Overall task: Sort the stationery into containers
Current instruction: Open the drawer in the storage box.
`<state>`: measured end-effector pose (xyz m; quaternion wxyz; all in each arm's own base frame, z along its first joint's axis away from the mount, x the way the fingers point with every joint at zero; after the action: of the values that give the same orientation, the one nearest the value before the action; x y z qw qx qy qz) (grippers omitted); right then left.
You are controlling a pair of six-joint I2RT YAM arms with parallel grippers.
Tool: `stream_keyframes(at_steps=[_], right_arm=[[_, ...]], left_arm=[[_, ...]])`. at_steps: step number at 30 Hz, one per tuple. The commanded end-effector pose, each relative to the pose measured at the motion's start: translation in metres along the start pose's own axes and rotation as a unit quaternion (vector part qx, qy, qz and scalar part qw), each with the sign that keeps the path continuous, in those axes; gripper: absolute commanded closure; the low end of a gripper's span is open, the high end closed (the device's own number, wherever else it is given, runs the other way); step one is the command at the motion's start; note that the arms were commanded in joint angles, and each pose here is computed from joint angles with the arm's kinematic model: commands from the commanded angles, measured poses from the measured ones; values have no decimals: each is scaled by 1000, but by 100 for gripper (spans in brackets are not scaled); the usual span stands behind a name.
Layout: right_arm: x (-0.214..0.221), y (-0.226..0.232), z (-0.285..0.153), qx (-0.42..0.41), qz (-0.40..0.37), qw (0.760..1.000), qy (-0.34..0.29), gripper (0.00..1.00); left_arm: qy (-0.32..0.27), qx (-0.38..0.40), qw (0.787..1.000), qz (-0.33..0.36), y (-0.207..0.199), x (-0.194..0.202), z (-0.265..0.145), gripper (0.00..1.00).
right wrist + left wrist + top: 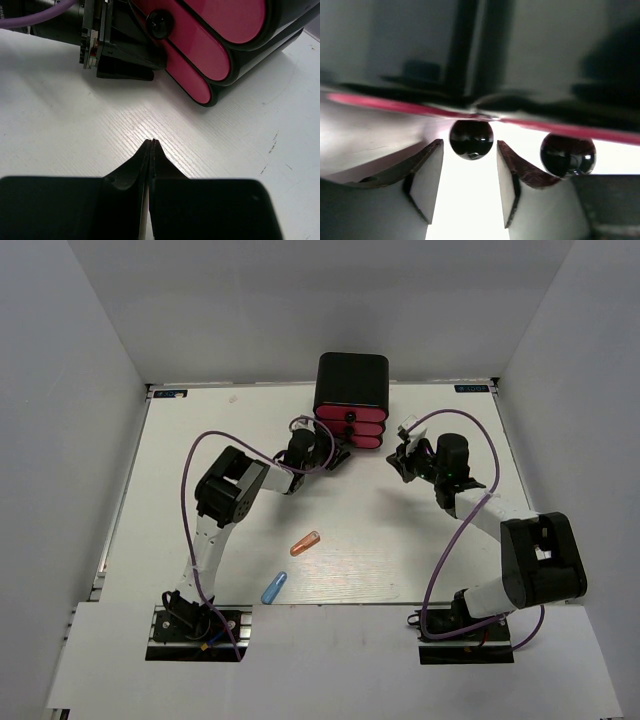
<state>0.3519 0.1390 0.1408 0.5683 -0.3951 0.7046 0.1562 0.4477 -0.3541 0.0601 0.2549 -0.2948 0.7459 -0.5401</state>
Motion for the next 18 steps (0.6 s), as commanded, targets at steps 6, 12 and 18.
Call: stream_keyframes(at_steps=[6, 12, 18], right_arm=[[-10, -2, -5, 3, -7, 1000, -22, 100], [-9, -2, -6, 3, -7, 1000, -21, 100], [-9, -1, -6, 0, -6, 1000, -20, 100]], left_arm=[[-54, 6, 999, 0, -20, -12, -8, 41], [-83, 3, 997, -1, -19, -20, -7, 41], [-100, 8, 995, 1, -22, -21, -6, 44]])
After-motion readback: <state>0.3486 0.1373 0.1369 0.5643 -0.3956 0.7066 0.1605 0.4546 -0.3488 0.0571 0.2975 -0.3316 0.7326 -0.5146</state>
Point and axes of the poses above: each gripper's point midway between its finger pads, its own z axis out along the fingers, its own y axis along the line the jaws close on, x = y × z, the point moved 4 cm from there along -z, back along the fingers, and after that the axes turned 8 degrees about -z, right-handed, at the moved point
